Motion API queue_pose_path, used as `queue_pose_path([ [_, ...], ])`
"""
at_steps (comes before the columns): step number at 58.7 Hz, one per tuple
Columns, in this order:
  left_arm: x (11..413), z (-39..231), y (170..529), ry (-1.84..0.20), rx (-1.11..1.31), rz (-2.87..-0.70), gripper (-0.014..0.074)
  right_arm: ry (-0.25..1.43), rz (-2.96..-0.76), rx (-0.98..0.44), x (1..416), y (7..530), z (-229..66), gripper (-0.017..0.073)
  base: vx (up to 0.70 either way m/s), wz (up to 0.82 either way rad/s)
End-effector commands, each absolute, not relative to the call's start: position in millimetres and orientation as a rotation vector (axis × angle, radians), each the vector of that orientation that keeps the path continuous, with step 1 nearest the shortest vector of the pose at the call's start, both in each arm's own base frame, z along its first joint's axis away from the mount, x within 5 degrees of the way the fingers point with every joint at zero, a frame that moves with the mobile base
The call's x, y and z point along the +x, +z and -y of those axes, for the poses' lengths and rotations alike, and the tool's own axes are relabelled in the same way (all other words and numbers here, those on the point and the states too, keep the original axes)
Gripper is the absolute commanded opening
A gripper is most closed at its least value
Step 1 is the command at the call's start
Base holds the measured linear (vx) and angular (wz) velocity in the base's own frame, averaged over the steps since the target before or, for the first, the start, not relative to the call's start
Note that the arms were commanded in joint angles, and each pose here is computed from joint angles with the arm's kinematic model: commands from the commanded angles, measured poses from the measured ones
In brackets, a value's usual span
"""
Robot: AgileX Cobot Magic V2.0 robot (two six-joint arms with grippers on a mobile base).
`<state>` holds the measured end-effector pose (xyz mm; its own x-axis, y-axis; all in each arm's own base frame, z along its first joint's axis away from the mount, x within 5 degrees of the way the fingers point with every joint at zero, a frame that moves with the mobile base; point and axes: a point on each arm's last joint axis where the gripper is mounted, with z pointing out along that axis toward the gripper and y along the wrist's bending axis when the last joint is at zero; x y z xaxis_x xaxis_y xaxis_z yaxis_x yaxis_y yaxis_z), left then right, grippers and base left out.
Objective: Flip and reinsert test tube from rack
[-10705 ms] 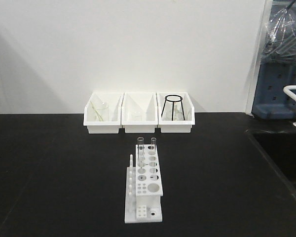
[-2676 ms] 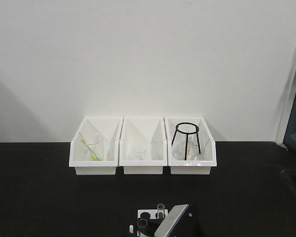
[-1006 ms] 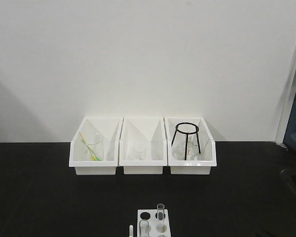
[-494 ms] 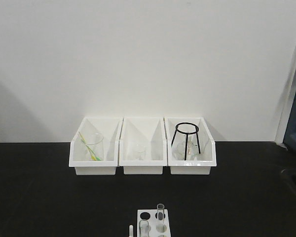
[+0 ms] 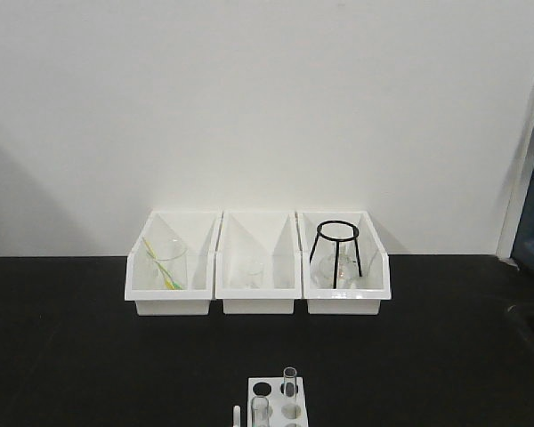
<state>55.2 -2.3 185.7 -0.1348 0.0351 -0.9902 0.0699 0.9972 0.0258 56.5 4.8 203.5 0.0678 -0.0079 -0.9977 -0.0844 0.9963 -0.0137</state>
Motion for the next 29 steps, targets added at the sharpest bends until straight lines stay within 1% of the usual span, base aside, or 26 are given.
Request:
queue_pose_path([
  [1, 55.1, 3.6, 194.3, -0.054, 0.074, -1.619, -0.0006, 0.052, -1.415, -0.087, 54.6, 210.2, -5.5, -0.0013, 0.0, 0.0],
  [29, 55.1, 3.6, 194.3, -0.054, 0.074, -1.619, -0.0006, 0.053, -1.416, -0.086, 54.6, 210.1, -5.5, -0.0013, 0.0, 0.0],
])
